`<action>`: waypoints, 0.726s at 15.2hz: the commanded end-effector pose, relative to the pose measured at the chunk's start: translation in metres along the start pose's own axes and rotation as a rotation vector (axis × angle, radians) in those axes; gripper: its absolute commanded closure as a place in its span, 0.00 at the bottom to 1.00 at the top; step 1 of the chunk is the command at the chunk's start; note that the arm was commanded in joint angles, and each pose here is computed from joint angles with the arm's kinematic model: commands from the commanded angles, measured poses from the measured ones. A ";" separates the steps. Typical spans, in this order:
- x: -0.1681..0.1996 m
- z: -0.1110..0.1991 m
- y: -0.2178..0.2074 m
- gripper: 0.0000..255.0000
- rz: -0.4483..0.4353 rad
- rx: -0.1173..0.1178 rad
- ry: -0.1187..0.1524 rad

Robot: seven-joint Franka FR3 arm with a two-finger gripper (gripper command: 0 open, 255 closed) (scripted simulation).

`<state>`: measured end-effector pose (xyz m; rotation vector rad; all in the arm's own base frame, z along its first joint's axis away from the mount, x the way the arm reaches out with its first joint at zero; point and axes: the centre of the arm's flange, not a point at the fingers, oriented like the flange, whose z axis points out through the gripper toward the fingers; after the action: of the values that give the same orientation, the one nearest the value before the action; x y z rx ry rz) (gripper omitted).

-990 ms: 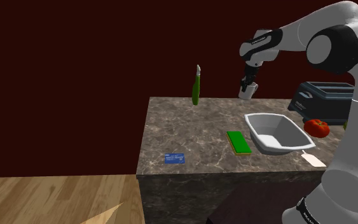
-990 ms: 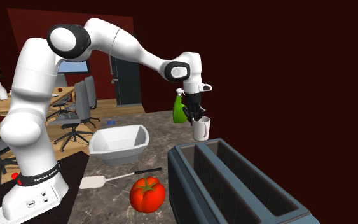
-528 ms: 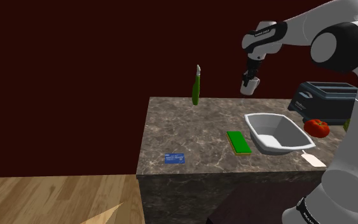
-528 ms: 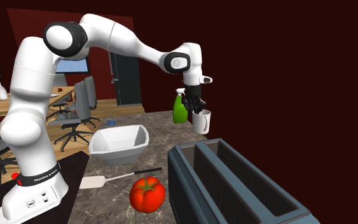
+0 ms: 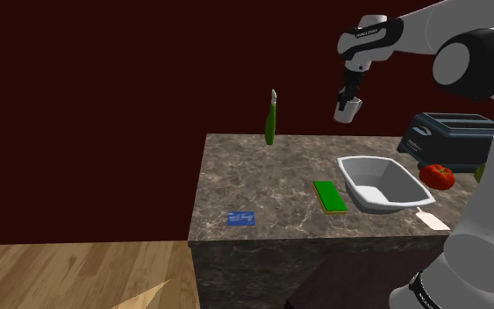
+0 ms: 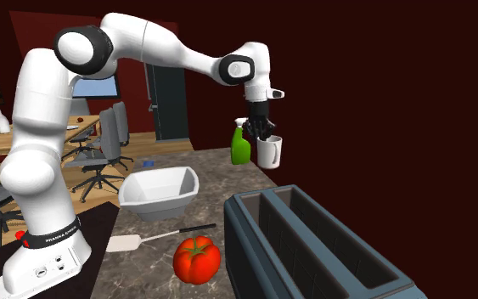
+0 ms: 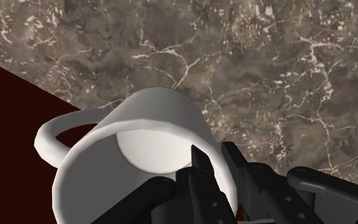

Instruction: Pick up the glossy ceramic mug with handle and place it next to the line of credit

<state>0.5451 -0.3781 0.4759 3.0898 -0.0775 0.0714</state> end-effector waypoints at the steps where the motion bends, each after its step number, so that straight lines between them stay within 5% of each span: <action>1: 0.001 -0.011 0.001 1.00 0.000 0.000 0.000; 8: 0.003 -0.046 0.003 1.00 0.000 0.000 0.000; 11: 0.003 -0.048 -0.037 1.00 0.000 0.000 0.000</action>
<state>0.5456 -0.3512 0.5223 3.0901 -0.0765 0.0716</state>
